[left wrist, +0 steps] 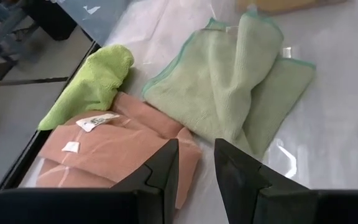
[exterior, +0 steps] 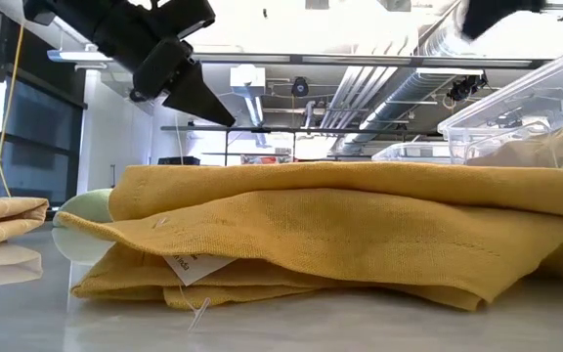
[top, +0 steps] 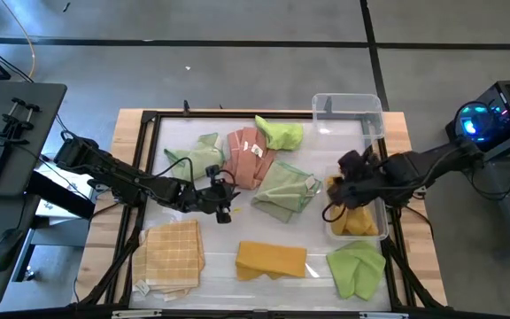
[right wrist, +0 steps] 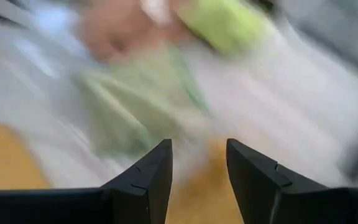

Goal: Sort towels by color in basket
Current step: Put the left green microfiber towel into the top transparent bin

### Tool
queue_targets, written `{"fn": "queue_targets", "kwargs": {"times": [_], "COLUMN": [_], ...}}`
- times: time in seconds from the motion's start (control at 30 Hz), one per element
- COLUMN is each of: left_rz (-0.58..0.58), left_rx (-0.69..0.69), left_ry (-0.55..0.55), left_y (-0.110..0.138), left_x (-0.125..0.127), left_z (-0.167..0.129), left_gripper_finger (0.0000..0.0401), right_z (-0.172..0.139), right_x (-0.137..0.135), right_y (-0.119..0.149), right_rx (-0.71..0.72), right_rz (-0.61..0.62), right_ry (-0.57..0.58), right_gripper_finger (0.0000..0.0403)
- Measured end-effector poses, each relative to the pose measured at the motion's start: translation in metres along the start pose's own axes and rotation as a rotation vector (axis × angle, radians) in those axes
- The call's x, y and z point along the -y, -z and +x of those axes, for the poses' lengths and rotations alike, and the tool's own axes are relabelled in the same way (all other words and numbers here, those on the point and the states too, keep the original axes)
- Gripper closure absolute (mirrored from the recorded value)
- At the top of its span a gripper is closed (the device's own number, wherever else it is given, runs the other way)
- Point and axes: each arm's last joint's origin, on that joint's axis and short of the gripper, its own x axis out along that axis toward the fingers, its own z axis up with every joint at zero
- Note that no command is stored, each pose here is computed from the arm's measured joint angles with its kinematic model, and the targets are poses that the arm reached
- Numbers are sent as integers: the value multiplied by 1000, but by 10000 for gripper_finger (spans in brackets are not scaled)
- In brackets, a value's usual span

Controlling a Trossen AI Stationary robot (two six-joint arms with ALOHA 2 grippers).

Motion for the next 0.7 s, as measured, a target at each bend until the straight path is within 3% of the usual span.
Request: {"fn": "queue_targets", "kwargs": {"times": [0.13, 0.27, 0.7], "left_rz": [9, 10, 32], "left_rx": [21, 32, 28], "left_ry": [4, 4, 4], "left_y": [-2, -4, -3], "left_x": [0, 0, 0], "left_z": [0, 0, 0], "left_gripper_finger": [311, 311, 311], "right_z": [14, 45, 186], "right_x": [-35, -64, -77], "right_y": [-10, -14, -11], "right_rx": [164, 295, -40], "right_rz": [-287, -401, -548], "right_ry": [-274, -452, -297], "right_gripper_finger": [259, 257, 179]}}
